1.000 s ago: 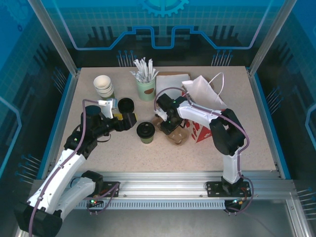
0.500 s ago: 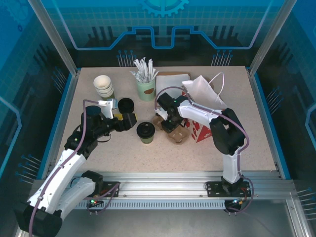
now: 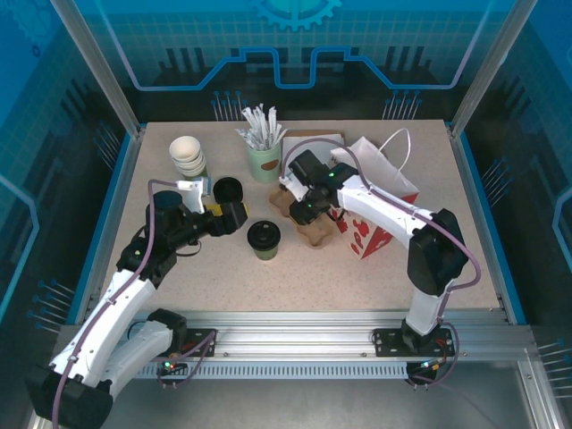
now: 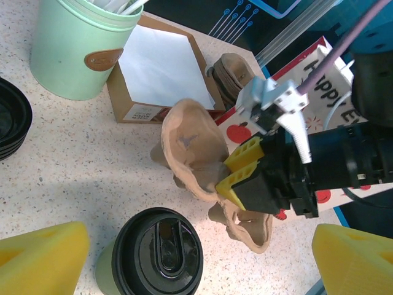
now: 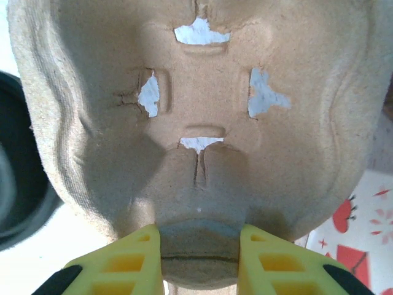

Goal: Pack the takeout coffee

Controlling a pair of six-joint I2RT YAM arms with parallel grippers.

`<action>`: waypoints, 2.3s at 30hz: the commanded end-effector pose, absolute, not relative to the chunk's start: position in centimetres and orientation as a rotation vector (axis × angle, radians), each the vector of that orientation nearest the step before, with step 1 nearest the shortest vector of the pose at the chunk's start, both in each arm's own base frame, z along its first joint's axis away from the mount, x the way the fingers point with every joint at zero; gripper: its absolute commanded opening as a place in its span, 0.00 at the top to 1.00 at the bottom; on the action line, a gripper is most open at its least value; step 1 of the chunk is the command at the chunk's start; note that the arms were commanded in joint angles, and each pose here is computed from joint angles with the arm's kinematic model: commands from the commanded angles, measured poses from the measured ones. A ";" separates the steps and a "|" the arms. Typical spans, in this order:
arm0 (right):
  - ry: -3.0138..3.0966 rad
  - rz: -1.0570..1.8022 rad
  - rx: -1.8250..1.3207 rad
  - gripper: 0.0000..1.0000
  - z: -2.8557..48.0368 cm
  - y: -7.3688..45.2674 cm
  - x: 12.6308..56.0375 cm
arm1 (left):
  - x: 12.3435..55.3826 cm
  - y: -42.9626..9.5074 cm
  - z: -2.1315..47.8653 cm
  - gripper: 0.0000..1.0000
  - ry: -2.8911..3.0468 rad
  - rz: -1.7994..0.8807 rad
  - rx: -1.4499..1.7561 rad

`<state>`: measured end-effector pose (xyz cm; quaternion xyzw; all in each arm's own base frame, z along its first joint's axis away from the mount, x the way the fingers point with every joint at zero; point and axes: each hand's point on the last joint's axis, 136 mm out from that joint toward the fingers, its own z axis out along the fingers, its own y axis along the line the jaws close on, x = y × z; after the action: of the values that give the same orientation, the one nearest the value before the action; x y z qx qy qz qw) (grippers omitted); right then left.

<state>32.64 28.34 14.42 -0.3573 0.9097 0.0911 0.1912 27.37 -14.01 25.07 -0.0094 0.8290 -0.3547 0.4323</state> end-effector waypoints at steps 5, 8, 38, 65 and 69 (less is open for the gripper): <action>2.372 0.448 -0.969 0.76 21.2 32.7 32.8 | 27.5 -12.3 26.2 0.05 2.007 -0.818 -0.114; 2.309 0.489 -0.973 0.75 23.9 33.6 32.6 | 27.4 -11.6 26.9 0.05 1.977 -0.788 -0.145; 2.016 0.321 -0.463 0.77 42.8 13.0 31.0 | 34.8 -27.1 34.4 0.17 1.925 -0.816 0.536; 2.105 0.303 -0.398 0.78 39.7 10.4 32.2 | 44.7 -40.1 28.2 0.48 2.096 -0.885 0.909; 2.093 0.299 -0.411 0.77 39.6 10.5 32.8 | 45.1 -40.1 27.8 0.60 2.102 -0.873 0.904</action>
<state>32.20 10.58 39.90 -0.1617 0.8571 0.1209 0.4740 45.26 -40.01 27.92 0.3421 0.8069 -0.3356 0.3454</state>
